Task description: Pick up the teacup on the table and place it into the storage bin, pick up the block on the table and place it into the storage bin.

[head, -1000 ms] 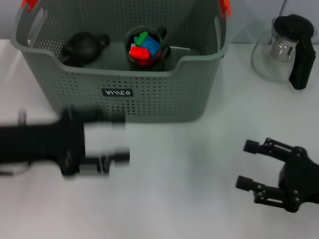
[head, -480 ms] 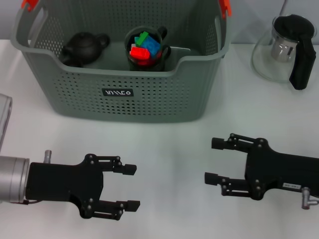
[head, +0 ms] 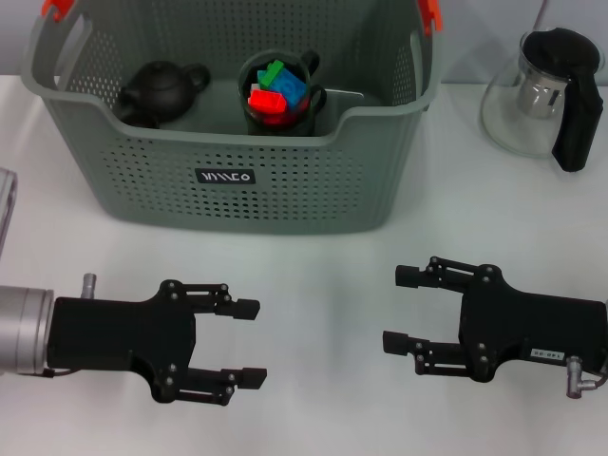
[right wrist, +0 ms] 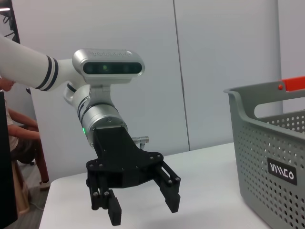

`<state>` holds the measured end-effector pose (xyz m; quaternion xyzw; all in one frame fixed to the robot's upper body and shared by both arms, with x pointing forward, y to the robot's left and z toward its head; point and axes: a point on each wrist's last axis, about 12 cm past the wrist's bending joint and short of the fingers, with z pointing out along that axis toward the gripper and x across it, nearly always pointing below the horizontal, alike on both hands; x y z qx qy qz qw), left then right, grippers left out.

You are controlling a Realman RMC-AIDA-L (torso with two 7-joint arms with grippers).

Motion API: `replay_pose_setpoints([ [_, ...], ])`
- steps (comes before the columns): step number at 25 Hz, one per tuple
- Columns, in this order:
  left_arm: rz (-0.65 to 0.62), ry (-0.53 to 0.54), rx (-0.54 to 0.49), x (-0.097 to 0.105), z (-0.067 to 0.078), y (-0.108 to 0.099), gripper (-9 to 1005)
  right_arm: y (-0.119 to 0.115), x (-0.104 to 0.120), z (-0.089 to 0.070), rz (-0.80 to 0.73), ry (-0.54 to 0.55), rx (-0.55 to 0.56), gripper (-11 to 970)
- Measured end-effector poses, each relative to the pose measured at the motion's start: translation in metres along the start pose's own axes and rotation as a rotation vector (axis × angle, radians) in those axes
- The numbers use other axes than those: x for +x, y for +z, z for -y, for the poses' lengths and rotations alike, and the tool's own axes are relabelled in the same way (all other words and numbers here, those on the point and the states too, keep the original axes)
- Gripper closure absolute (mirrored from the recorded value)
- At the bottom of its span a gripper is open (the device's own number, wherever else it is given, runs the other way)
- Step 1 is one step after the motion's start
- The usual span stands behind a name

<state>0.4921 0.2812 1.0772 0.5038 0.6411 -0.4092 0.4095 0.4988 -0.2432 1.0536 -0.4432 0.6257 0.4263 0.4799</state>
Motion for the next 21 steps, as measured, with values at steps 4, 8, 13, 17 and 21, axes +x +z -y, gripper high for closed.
replay_pose_setpoints([
  [4,-0.004,0.004,0.003,-0.0013,-0.0013,0.0002,251,0.0013,-0.0003,-0.0002,-0.003,-0.002,-0.008,134],
  [8,-0.005,0.005,0.003,-0.0013,-0.0014,0.0006,251,0.0024,0.0002,-0.0009,-0.007,-0.002,-0.015,134],
  [13,-0.006,0.009,0.006,-0.0027,-0.0026,0.0024,251,0.0021,0.0006,-0.0013,-0.005,-0.001,-0.013,133],
  [17,-0.005,0.01,0.01,-0.0034,-0.0027,0.0024,252,0.0024,0.0004,-0.0011,-0.007,-0.002,-0.014,133],
  [21,-0.006,0.01,0.009,-0.0033,-0.0028,0.0021,252,0.0025,0.0003,-0.001,-0.007,-0.002,-0.015,133],
])
